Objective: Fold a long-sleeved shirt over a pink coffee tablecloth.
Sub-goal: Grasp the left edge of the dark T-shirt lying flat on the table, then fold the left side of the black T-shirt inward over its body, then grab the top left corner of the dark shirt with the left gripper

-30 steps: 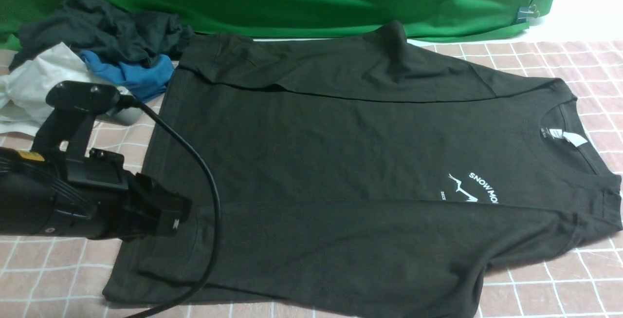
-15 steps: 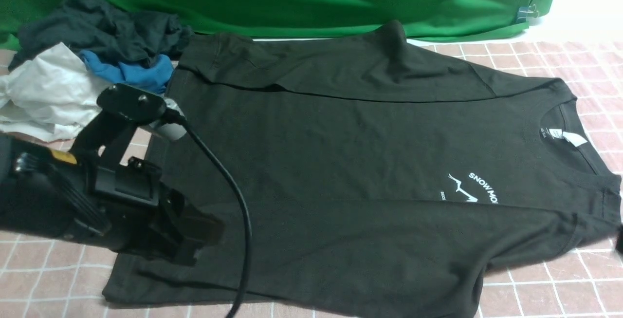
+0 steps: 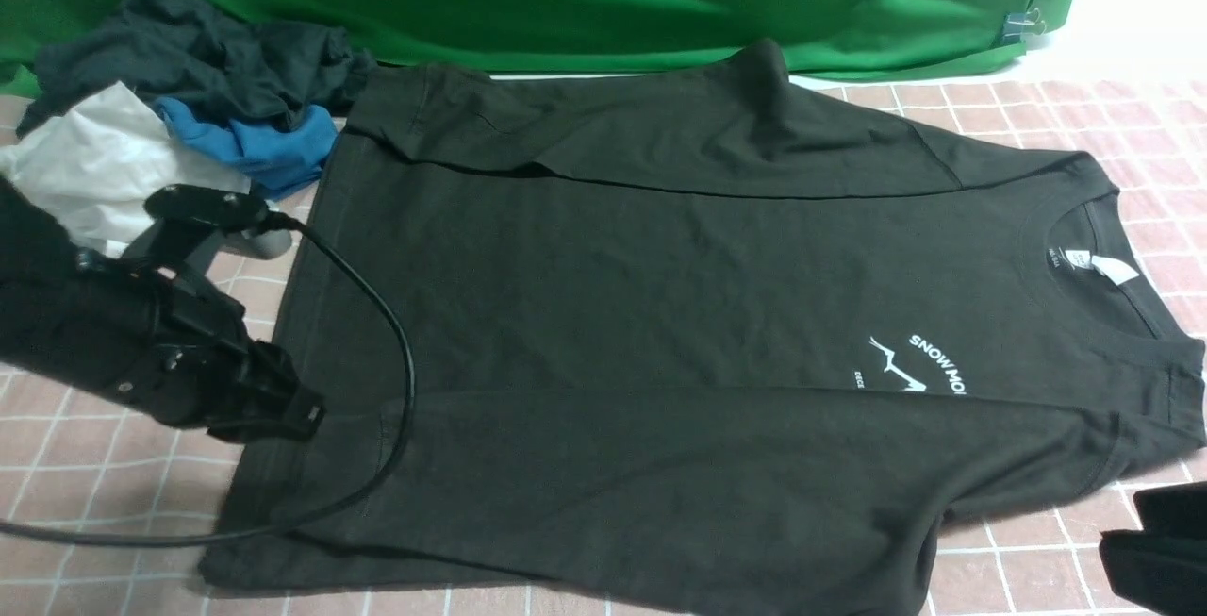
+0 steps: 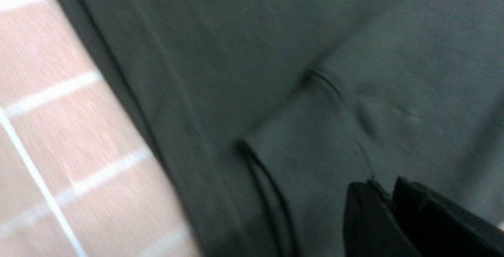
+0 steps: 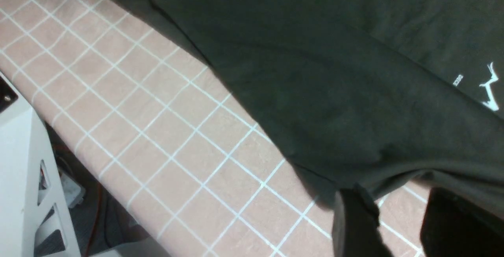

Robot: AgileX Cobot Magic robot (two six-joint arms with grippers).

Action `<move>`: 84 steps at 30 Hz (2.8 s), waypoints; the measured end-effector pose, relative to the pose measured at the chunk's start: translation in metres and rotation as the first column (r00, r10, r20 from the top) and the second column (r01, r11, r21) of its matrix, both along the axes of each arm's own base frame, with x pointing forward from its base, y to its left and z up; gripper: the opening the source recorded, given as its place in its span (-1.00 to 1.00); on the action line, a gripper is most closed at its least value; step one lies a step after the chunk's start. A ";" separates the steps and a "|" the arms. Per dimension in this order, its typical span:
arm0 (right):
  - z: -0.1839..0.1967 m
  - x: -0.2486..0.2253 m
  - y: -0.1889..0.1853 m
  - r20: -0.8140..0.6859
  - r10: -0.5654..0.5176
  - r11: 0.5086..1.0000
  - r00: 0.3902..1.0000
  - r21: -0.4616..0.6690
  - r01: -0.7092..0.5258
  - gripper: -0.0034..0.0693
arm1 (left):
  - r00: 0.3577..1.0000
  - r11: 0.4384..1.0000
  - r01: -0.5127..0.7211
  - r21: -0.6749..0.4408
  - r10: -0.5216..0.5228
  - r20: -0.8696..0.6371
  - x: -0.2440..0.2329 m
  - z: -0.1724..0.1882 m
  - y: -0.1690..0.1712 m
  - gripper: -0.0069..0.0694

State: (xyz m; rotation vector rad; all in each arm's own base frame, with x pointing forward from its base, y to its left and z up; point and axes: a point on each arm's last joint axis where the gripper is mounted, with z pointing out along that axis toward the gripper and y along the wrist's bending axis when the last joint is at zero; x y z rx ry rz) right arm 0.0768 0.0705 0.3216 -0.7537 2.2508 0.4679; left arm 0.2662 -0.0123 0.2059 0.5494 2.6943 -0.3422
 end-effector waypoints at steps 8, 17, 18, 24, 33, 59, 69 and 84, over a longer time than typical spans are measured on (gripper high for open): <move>0.000 0.000 0.000 0.008 0.003 1.000 1.000 0.000 -0.003 -0.25 | 0.999 0.996 0.030 0.084 -0.032 0.020 0.025 -0.033 0.008 0.19; 0.000 0.000 0.000 0.006 0.003 1.000 1.000 -0.001 -0.003 -0.25 | 0.991 0.989 0.130 0.072 -0.130 0.006 0.031 -0.052 0.004 0.05; 0.000 0.000 0.000 0.006 0.003 1.000 1.000 -0.001 -0.003 -0.25 | 0.991 0.989 0.130 0.071 -0.131 0.004 0.031 -0.053 0.004 0.04; 0.000 0.000 0.000 0.006 0.003 1.000 1.000 0.000 -0.003 -0.25 | 0.991 0.989 0.133 0.064 -0.133 -0.002 0.032 -0.055 0.004 -0.24; 0.000 0.000 0.000 0.005 0.003 1.000 1.000 -0.001 -0.003 -0.25 | 0.991 0.990 0.133 0.051 -0.132 -0.010 0.030 -0.052 0.003 -0.72; 0.005 0.005 0.002 0.068 -0.007 0.999 0.998 0.040 0.004 -0.27 | 0.960 0.994 -0.014 0.105 -0.016 0.278 0.080 0.032 0.012 -0.73; 0.007 0.006 0.003 0.091 -0.014 0.998 0.996 0.060 0.008 -0.25 | 0.955 0.986 -0.093 0.141 0.048 0.292 0.105 -0.008 0.020 -0.24; 0.030 0.008 0.000 0.169 -0.049 0.995 0.984 0.096 0.033 -0.34 | 0.947 0.992 -0.130 0.010 0.121 0.297 0.086 0.035 -0.002 0.16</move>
